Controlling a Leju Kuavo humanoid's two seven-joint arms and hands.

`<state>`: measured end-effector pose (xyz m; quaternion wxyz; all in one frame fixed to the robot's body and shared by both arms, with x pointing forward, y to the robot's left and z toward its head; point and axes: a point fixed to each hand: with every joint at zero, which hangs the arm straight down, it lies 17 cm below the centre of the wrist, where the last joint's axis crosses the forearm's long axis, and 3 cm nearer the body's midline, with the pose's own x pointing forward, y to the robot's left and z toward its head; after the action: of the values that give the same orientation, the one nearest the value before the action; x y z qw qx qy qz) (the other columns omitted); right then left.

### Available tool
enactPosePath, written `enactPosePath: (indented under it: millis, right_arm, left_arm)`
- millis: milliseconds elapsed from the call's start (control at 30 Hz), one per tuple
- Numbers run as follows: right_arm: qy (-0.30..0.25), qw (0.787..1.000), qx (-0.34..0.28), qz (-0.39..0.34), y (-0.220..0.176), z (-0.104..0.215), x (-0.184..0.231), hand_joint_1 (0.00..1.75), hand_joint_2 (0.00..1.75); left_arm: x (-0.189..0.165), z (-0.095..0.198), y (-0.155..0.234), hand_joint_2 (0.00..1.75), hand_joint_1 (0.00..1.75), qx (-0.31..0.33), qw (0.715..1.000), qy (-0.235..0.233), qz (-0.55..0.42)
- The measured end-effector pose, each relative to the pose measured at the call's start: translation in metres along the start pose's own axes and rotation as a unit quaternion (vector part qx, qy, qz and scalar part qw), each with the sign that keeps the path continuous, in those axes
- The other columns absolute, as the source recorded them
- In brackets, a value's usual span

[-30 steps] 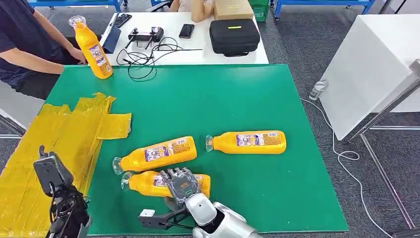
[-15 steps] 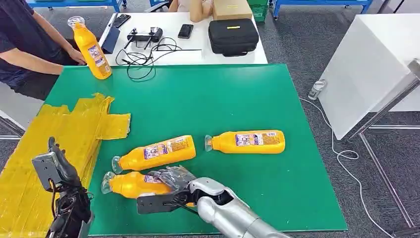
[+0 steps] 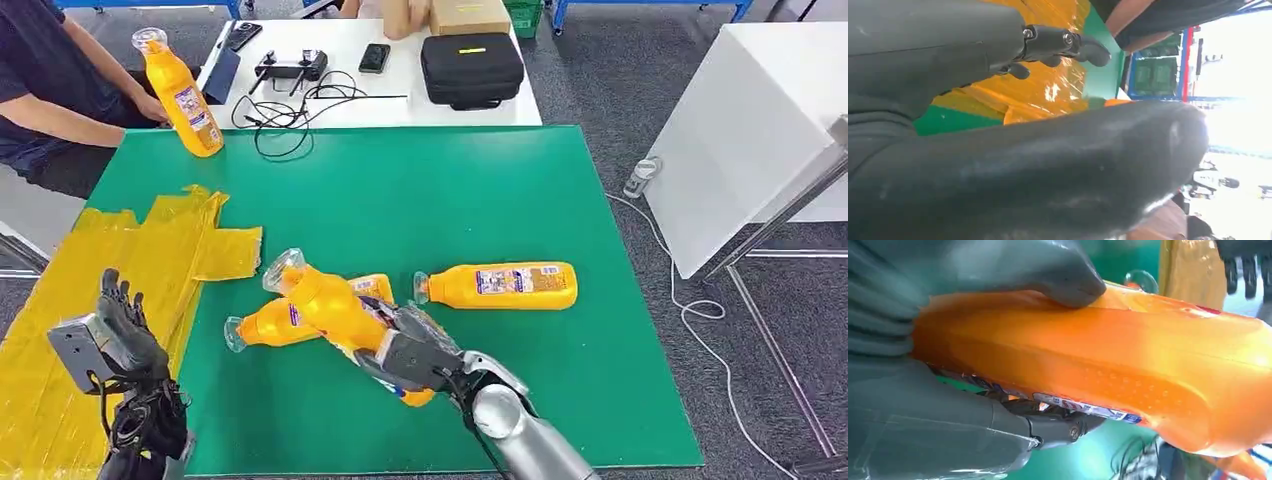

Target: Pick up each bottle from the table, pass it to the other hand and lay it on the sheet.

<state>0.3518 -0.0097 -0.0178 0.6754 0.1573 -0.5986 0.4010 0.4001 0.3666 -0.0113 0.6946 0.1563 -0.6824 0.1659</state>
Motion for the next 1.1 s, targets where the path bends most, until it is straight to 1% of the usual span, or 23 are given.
enactPosePath:
  millis: [267, 300, 367, 433, 467, 567, 667, 733, 867, 967, 1100]
  right_arm:
    - [-0.013, 1.0, -0.016, 0.002, -0.01, 0.003, 0.009, 1.75, 1.75]
    - [-0.014, 1.0, -0.016, 0.002, -0.011, 0.003, 0.009, 1.75, 1.75]
    - [-0.015, 1.0, -0.018, 0.001, -0.012, 0.003, 0.01, 1.75, 1.75]
    - [-0.016, 1.0, -0.023, 0.0, -0.014, 0.003, 0.01, 1.75, 1.75]
    - [-0.017, 0.999, -0.027, 0.0, -0.016, 0.002, 0.011, 1.75, 1.75]
    - [-0.022, 0.998, -0.055, 0.008, -0.033, -0.006, 0.021, 1.75, 1.75]
    - [-0.034, 0.997, -0.071, 0.022, -0.051, -0.024, 0.049, 1.75, 1.75]
    - [-0.053, 0.995, -0.074, 0.027, -0.06, -0.04, 0.078, 1.75, 1.75]
    - [-0.079, 0.994, -0.067, 0.039, -0.06, -0.068, 0.124, 1.75, 1.75]
    - [-0.087, 0.993, -0.06, 0.045, -0.053, -0.081, 0.143, 1.75, 1.75]
    - [-0.081, 0.994, -0.052, 0.051, -0.044, -0.093, 0.155, 1.75, 1.75]
  left_arm:
    - [0.019, 0.007, -0.014, 0.0, 0.0, -0.017, 0.999, -0.018, 0.022]
    - [0.021, 0.007, -0.014, 1.75, 0.0, -0.017, 0.999, -0.019, 0.023]
    - [0.022, 0.007, -0.015, 1.75, 0.0, -0.019, 0.999, -0.018, 0.032]
    - [0.02, 0.009, -0.023, 1.75, 0.0, -0.036, 0.998, -0.005, 0.053]
    - [0.019, 0.012, -0.03, 1.75, 0.0, -0.05, 0.996, 0.005, 0.071]
    - [0.024, 0.026, -0.067, 1.75, 0.0, -0.12, 0.985, 0.026, 0.124]
    - [0.04, 0.038, -0.106, 1.75, 0.0, -0.177, 0.97, 0.032, 0.161]
    - [0.05, 0.04, -0.125, 1.75, 0.0, -0.196, 0.964, 0.031, 0.178]
    - [0.068, 0.047, -0.15, 1.75, 0.0, -0.223, 0.953, 0.024, 0.203]
    - [0.075, 0.053, -0.162, 1.75, 0.0, -0.24, 0.947, 0.021, 0.214]
    - [0.09, 0.06, -0.182, 1.75, 0.0, -0.262, 0.939, 0.012, 0.222]
